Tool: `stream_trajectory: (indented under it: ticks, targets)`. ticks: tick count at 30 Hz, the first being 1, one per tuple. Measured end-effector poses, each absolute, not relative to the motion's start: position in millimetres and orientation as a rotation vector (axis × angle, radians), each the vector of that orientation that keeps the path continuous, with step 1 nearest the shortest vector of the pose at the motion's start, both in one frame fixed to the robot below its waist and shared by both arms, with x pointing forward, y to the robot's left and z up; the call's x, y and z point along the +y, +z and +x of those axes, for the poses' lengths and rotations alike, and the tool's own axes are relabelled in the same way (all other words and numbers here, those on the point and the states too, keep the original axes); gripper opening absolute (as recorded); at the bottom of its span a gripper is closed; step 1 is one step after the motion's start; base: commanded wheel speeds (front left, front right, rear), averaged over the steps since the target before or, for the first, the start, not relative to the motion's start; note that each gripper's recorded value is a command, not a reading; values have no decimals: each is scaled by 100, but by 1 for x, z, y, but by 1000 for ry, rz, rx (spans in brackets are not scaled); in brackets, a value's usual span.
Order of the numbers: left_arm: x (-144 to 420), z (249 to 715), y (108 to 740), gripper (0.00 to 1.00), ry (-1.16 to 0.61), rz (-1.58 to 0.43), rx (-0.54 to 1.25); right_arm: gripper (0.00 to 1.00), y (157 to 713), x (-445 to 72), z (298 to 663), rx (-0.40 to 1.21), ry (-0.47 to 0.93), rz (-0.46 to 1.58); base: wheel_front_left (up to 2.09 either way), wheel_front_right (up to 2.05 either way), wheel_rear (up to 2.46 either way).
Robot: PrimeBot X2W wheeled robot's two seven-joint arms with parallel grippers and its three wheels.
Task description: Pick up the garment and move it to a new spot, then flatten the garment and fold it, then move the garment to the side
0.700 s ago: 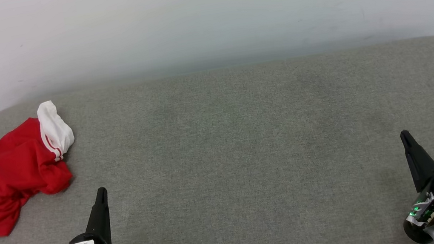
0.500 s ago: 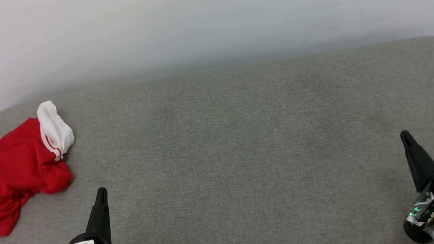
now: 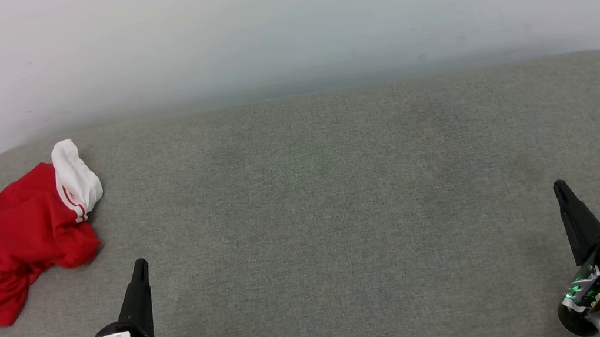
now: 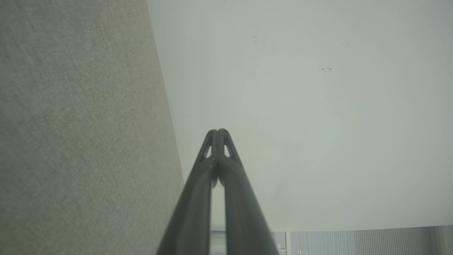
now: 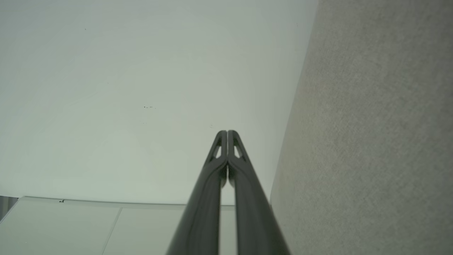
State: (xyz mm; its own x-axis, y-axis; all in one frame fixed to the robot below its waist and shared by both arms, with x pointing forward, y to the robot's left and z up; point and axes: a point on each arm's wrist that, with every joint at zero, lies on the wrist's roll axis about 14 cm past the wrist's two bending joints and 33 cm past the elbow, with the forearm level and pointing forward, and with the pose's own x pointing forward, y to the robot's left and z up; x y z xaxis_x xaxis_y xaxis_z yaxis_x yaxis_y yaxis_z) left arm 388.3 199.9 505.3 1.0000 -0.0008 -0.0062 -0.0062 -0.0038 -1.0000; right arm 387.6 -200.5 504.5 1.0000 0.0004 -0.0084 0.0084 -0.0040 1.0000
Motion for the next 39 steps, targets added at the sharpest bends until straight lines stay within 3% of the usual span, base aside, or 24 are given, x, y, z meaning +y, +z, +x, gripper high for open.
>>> stream_trajectory:
  ticks: [12,13,25,39]
  targets:
    - [200,388,505,0,4,-1575,6,0,505,-200,388,7,-6,1575,0,0,0]
    - [200,388,505,100,4,-1575,5,100,505,-200,388,7,-6,1575,0,0,0]
    - [204,377,485,100,77,-1546,26,100,477,-206,374,47,-97,1525,0,0,0]
    - [211,381,502,100,104,-1254,-5,100,503,-214,377,-30,-72,1230,0,0,0]
